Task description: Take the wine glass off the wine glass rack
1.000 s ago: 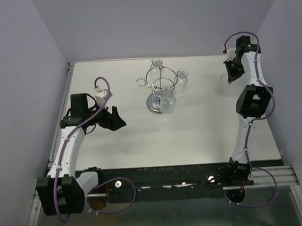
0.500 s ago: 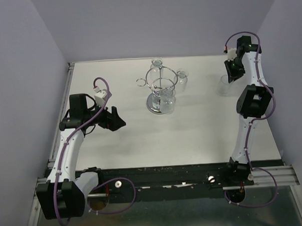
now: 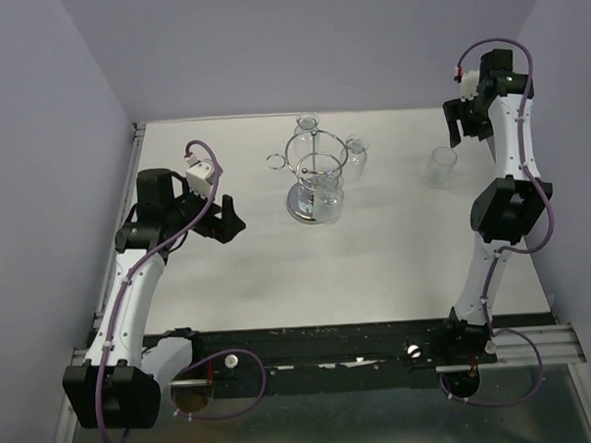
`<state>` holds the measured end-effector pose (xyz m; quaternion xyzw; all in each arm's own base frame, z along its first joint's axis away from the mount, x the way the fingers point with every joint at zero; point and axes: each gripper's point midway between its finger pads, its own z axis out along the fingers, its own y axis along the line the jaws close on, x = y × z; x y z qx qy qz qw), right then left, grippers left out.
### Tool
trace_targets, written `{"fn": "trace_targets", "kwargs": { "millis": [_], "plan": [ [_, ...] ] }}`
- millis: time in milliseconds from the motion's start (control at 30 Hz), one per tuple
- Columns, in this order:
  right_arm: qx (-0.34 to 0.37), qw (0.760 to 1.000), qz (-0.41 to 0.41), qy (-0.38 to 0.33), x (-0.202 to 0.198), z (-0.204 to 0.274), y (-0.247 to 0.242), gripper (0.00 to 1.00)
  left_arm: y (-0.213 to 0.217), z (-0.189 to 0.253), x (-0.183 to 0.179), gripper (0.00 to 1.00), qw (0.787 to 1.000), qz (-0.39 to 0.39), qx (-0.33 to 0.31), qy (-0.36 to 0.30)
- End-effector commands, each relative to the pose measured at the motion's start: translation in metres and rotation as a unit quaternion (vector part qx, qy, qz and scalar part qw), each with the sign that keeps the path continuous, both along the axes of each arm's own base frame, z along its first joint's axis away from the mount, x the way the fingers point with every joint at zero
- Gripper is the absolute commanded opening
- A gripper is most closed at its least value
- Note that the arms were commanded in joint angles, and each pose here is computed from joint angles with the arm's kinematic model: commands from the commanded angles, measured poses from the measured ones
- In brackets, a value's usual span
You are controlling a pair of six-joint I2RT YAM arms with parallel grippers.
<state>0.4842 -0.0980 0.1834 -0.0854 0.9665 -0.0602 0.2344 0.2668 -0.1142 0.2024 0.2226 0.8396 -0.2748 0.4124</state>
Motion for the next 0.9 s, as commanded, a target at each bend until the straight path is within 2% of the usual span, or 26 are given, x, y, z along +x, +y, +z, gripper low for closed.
{"fn": "trace_targets", "kwargs": {
  "millis": [0, 133, 233, 367, 433, 567, 667, 800, 867],
  "plan": [
    [-0.006, 0.997, -0.027, -0.068, -0.016, 0.063, -0.004, 0.82, 0.013, 0.047, 0.024, 0.99, 0.993, 0.026, 0.056, -0.104],
    [0.067, 0.990, -0.003, -0.124, -0.033, 0.109, 0.031, 0.84, 0.035, 0.087, 0.045, 0.99, 0.974, 0.093, 0.100, -0.180],
    [0.113, 0.978, 0.037, -0.169, -0.045, 0.147, 0.057, 0.85, 0.029, 0.118, 0.049, 0.99, 0.962, 0.062, 0.107, -0.244],
    [0.141, 0.957, 0.087, -0.237, -0.052, 0.193, 0.079, 0.88, 0.020, 0.162, 0.059, 0.99, 0.951, 0.048, 0.087, -0.293],
    [0.150, 0.941, 0.116, -0.281, -0.050, 0.211, 0.089, 0.88, 0.023, 0.179, 0.070, 0.99, 0.948, 0.063, 0.083, -0.299],
    [0.173, 0.887, 0.174, -0.390, -0.051, 0.253, 0.112, 0.92, 0.037, 0.203, 0.099, 0.99, 0.940, 0.084, 0.097, -0.316],
    [0.214, 0.861, 0.200, -0.416, -0.062, 0.264, 0.130, 0.93, 0.046, 0.219, 0.116, 0.99, 0.937, 0.102, 0.119, -0.312],
    [0.261, 0.833, 0.231, -0.430, -0.088, 0.257, 0.152, 0.92, 0.022, 0.213, 0.116, 0.94, 0.951, 0.034, 0.092, -0.294],
    [0.263, 0.829, 0.233, -0.435, -0.101, 0.240, 0.156, 0.92, 0.004, 0.199, 0.107, 0.92, 0.955, -0.003, 0.070, -0.289]
  ]
}}
